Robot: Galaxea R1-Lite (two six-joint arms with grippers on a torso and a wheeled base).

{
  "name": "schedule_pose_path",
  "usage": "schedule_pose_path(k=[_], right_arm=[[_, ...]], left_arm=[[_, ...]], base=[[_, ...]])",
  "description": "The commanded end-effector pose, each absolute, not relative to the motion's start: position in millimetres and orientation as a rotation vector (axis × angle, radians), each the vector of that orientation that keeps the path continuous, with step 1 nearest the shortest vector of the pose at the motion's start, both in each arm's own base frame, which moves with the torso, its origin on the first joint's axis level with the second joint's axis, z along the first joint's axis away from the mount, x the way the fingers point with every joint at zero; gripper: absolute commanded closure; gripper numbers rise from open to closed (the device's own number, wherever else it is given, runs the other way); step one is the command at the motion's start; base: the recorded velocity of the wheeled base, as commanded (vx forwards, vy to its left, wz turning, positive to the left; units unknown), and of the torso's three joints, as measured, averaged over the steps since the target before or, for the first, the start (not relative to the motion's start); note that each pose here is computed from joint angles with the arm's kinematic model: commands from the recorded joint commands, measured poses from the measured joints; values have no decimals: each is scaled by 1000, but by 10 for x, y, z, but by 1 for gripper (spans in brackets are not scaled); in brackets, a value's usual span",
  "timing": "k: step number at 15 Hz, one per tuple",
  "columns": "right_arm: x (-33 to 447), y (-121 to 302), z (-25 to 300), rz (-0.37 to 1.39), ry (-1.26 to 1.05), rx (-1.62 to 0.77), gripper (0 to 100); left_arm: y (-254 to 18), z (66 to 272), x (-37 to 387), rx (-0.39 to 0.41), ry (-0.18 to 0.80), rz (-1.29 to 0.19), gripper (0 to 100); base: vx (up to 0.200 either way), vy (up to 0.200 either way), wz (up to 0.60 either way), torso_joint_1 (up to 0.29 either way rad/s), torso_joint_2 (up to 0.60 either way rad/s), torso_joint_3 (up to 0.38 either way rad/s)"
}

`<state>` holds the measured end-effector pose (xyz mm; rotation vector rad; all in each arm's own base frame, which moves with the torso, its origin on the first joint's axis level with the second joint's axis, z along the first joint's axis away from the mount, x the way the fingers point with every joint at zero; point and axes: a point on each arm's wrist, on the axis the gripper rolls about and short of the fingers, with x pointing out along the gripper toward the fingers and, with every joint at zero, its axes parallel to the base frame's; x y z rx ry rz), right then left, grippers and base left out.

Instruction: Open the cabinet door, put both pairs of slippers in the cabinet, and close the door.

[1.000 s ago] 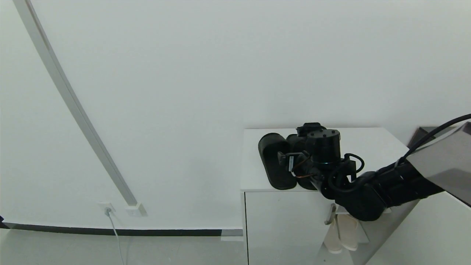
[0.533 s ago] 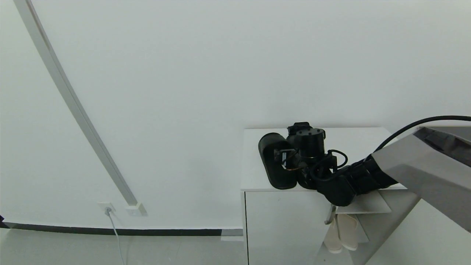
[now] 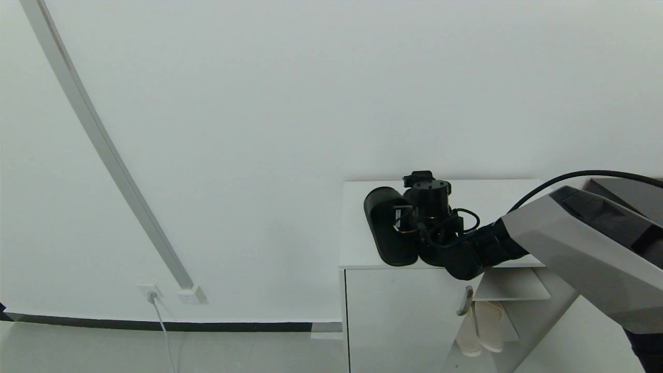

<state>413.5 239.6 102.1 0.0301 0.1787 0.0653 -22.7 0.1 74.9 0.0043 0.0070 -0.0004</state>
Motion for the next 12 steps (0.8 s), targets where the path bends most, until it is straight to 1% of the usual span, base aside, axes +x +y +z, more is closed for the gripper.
schedule_pose_path(k=[1,3,6,10,11,12], right_arm=[[4146,2401,985,65,184,27,100],[4137,2395,1003,65,181,30,100],[3942,2356,1186,102,170,40,100],[3296,2109,1642,228,148,60,100],[3111,2035,1705,270,147,64,100],[3029,2003,1729,291,145,66,100]], left_arm=[[1,749,-227,5,8,0,100],[1,749,-228,5,6,2,100],[1,749,-227,5,8,0,100],[1,749,-227,8,8,0,100],[1,749,-227,8,8,-2,100],[1,749,-227,8,8,-2,100]], base=[[0,0,0,0,0,0],[0,0,0,0,0,0],[0,0,0,0,0,0],[0,0,0,0,0,0],[0,0,0,0,0,0],[0,0,0,0,0,0]])
